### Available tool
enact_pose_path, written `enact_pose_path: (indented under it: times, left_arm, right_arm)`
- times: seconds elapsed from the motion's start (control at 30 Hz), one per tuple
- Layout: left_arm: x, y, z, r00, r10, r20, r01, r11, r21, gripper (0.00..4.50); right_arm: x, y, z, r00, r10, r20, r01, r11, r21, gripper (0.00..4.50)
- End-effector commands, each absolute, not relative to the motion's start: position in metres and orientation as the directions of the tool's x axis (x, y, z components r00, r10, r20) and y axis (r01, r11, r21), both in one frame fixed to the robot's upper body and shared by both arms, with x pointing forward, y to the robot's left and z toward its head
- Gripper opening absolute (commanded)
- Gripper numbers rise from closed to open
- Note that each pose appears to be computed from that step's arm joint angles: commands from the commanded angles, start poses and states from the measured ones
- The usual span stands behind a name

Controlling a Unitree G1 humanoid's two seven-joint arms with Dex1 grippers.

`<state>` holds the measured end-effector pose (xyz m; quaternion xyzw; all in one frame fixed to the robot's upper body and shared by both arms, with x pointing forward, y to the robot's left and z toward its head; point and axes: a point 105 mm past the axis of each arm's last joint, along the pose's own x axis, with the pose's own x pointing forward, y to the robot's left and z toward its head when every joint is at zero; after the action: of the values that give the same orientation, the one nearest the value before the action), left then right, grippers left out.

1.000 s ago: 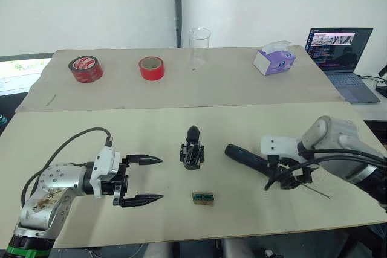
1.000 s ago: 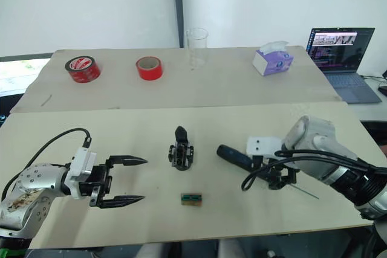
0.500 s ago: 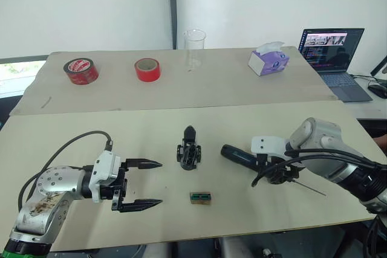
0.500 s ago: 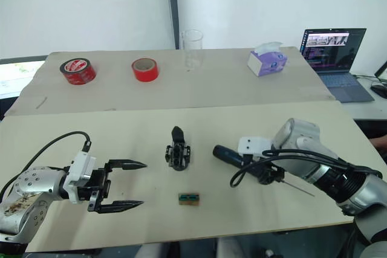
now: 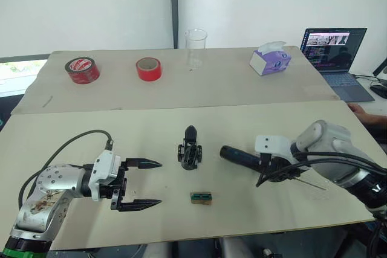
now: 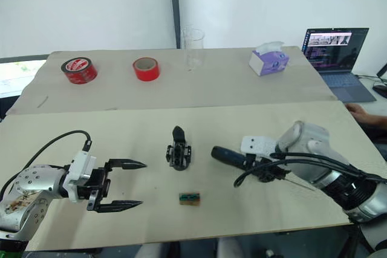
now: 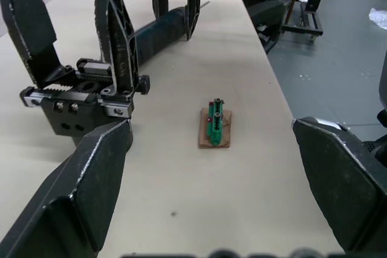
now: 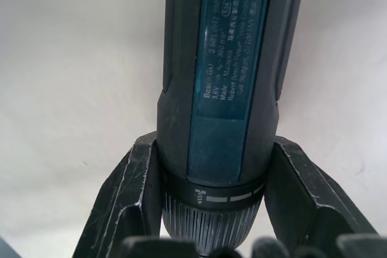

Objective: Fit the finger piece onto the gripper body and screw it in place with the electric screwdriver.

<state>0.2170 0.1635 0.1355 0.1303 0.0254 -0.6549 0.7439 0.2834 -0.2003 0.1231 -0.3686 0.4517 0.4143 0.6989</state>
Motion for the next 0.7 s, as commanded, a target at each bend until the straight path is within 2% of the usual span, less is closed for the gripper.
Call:
enact_pose_path:
  times: [0.03,0.17,0.23,0.3,0.4,0.5,0.6,0.7]
  left_arm:
    - [0.213,0.171,0.136,0.135,-0.957,-0.256,0.984,0.100,0.145,4.50]
    - [0.214,0.176,0.142,0.143,-0.957,-0.252,0.982,0.106,0.154,4.50]
    - [0.217,0.176,0.142,0.144,-0.957,-0.252,0.981,0.103,0.166,4.50]
    - [0.222,0.174,0.136,0.146,-0.953,-0.266,0.979,0.101,0.177,4.50]
    - [0.225,0.169,0.121,0.149,-0.934,-0.326,0.980,0.096,0.173,4.50]
    - [0.225,0.160,0.109,0.176,-0.928,-0.330,0.971,0.109,0.213,4.50]
    - [0.219,0.155,0.095,0.182,-0.920,-0.348,0.967,0.102,0.235,4.50]
    - [0.223,0.148,0.082,0.212,-0.920,-0.328,0.967,0.149,0.208,4.50]
  right_arm:
    - [0.281,-0.212,0.186,0.456,0.438,-0.775,-0.816,0.553,-0.167,1.93]
    - [0.268,-0.216,0.224,0.544,0.635,-0.548,-0.798,0.593,-0.105,1.93]
    - [0.265,-0.213,0.249,0.596,0.732,-0.331,-0.784,0.620,-0.041,1.93]
    - [0.262,-0.206,0.260,0.612,0.773,-0.169,-0.789,0.612,-0.055,1.93]
    - [0.262,-0.185,0.268,0.630,0.776,-0.015,-0.774,0.626,-0.096,1.93]
    - [0.247,-0.158,0.266,0.579,0.805,0.130,-0.778,0.593,-0.206,1.93]
    - [0.229,-0.133,0.253,0.485,0.855,0.183,-0.813,0.518,-0.267,1.93]
    - [0.212,-0.105,0.238,0.350,0.914,0.204,-0.846,0.402,-0.351,1.93]
